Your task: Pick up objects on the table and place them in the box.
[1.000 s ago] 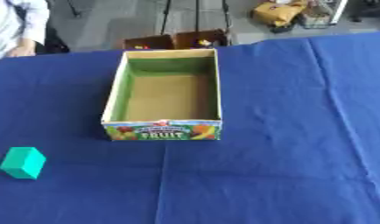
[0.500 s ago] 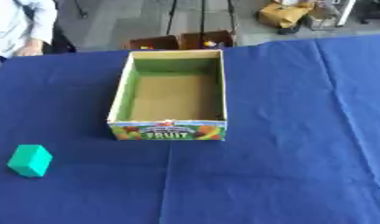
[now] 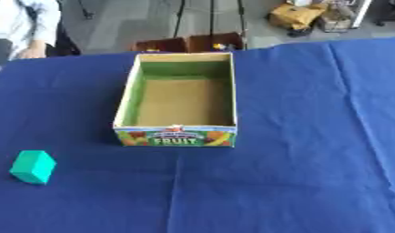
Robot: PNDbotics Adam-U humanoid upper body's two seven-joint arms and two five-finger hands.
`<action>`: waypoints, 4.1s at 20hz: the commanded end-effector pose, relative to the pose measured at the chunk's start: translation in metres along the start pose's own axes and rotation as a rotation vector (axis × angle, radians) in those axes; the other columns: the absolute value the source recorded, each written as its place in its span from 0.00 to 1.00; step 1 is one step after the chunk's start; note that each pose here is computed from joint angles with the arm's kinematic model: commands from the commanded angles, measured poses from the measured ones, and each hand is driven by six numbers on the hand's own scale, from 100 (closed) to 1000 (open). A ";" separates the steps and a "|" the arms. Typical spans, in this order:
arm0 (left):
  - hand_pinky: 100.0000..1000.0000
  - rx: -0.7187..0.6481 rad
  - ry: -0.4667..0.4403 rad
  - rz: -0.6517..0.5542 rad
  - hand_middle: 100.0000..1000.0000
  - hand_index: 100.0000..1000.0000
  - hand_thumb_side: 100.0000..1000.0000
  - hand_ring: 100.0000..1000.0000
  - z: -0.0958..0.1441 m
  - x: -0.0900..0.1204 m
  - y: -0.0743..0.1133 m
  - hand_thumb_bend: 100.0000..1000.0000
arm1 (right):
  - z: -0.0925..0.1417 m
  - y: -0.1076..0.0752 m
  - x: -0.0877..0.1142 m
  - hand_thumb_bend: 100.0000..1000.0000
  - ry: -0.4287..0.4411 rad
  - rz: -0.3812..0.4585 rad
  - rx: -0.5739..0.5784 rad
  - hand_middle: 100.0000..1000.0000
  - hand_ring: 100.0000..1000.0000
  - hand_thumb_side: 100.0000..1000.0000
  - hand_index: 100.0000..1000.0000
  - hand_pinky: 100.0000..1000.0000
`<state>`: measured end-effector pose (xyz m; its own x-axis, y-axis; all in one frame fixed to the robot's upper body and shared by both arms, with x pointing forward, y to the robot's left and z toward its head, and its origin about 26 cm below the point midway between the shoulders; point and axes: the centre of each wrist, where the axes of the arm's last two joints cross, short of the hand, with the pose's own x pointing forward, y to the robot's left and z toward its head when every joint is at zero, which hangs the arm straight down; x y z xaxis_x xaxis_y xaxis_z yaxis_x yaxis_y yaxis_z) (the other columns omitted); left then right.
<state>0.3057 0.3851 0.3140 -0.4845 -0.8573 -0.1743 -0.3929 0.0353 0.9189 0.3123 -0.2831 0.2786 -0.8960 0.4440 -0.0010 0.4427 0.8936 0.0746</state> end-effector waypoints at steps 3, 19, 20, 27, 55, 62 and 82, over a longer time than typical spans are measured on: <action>0.90 -0.251 0.019 -0.174 0.95 1.00 1.00 0.96 -0.005 -0.020 0.018 0.50 | -0.009 -0.003 0.004 0.00 -0.038 -0.001 0.016 0.46 0.62 0.88 0.65 0.61; 0.94 -0.748 0.052 -0.155 1.00 1.00 0.84 0.99 -0.008 -0.033 0.000 0.83 | -0.008 -0.005 0.004 0.00 -0.028 0.004 0.025 0.46 0.63 0.86 0.65 0.61; 0.94 -0.770 0.052 -0.148 1.00 1.00 0.83 0.99 -0.007 -0.034 -0.003 0.82 | -0.008 -0.005 0.004 0.00 -0.028 0.004 0.024 0.46 0.63 0.86 0.65 0.61; 0.94 -0.883 0.054 -0.123 1.00 1.00 0.81 0.99 -0.005 -0.036 -0.021 0.82 | -0.008 -0.005 0.004 0.00 -0.028 0.003 0.015 0.46 0.63 0.87 0.65 0.61; 0.74 -1.160 0.094 -0.060 0.90 1.00 0.67 0.79 0.018 -0.053 -0.092 0.63 | -0.009 -0.005 0.003 0.00 -0.024 -0.003 0.006 0.45 0.63 0.85 0.65 0.61; 0.72 -1.184 0.093 -0.003 0.86 1.00 0.64 0.77 0.024 -0.055 -0.106 0.55 | -0.009 -0.004 0.003 0.00 -0.022 -0.004 0.000 0.45 0.63 0.84 0.65 0.61; 0.66 -1.221 0.109 -0.068 0.73 0.87 0.65 0.71 0.024 -0.053 -0.113 0.41 | -0.010 -0.005 0.003 0.00 -0.022 -0.003 -0.011 0.45 0.63 0.83 0.65 0.62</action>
<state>0.3585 0.4332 0.2080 -0.3266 -0.9192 -0.2201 0.5517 -0.3745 0.7452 0.3116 -0.2862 0.2785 -0.8959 0.4441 0.0116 0.4437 0.8933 0.0712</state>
